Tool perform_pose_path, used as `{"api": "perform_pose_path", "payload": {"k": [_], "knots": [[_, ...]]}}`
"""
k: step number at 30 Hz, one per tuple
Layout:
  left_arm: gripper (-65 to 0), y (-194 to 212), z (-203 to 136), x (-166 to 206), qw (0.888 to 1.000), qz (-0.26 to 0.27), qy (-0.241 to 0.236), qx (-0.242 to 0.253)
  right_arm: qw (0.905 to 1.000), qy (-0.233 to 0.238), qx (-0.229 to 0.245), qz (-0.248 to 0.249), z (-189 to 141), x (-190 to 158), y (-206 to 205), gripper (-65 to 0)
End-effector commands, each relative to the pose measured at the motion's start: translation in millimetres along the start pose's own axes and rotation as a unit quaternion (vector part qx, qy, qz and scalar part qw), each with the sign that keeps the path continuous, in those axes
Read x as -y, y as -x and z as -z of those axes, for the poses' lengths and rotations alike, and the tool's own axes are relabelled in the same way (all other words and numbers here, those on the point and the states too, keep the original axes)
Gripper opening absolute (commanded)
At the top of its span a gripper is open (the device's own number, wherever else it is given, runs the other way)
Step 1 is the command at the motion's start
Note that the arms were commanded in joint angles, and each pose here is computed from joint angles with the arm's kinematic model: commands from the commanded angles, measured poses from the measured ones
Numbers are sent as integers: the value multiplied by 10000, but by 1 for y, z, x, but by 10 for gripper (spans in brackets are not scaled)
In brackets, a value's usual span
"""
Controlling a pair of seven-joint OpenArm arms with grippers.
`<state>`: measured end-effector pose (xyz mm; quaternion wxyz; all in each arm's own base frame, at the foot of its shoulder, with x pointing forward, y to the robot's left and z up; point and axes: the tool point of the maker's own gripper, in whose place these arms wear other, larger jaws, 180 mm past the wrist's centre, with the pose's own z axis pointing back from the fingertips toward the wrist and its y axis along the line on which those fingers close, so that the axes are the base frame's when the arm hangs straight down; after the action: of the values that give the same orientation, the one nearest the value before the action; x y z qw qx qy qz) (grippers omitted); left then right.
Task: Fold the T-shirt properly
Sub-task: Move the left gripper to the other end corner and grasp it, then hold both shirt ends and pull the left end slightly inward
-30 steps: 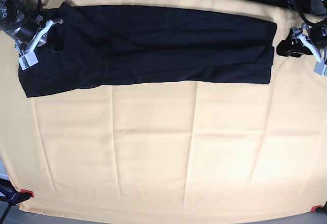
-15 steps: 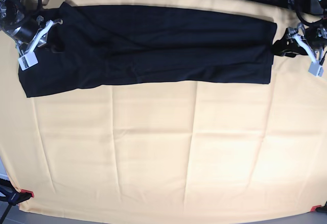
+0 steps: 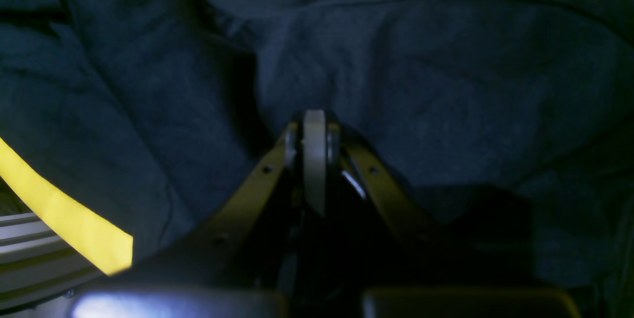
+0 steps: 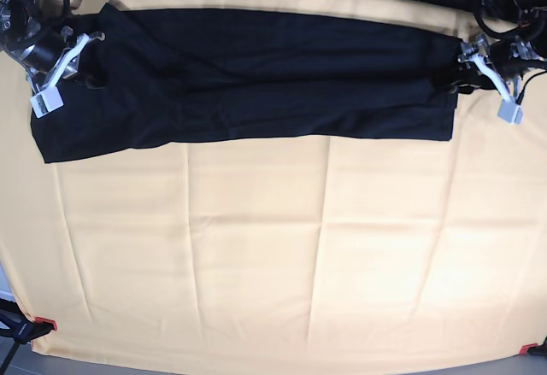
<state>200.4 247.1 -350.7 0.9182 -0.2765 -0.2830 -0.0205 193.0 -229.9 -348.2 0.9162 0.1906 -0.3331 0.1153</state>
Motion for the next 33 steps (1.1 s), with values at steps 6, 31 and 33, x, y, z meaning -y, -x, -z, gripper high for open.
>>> {"api": "perform_pose_path", "payload": {"k": [6, 31, 33], "knots": [[-272, -13, -3, -2, 9998, 167, -89, 113, 9998, -11, 158, -115, -5, 1, -11, -650], [-598, -12, 12, 17, 9987, -103, 281, 406, 9999, -12, 125, -114, -5, 1, -10, -650], [-578, -13, 12, 14, 9990, -58, 215, 375, 9999, -11, 110, -115, -5, 1, -9, -650]]}}
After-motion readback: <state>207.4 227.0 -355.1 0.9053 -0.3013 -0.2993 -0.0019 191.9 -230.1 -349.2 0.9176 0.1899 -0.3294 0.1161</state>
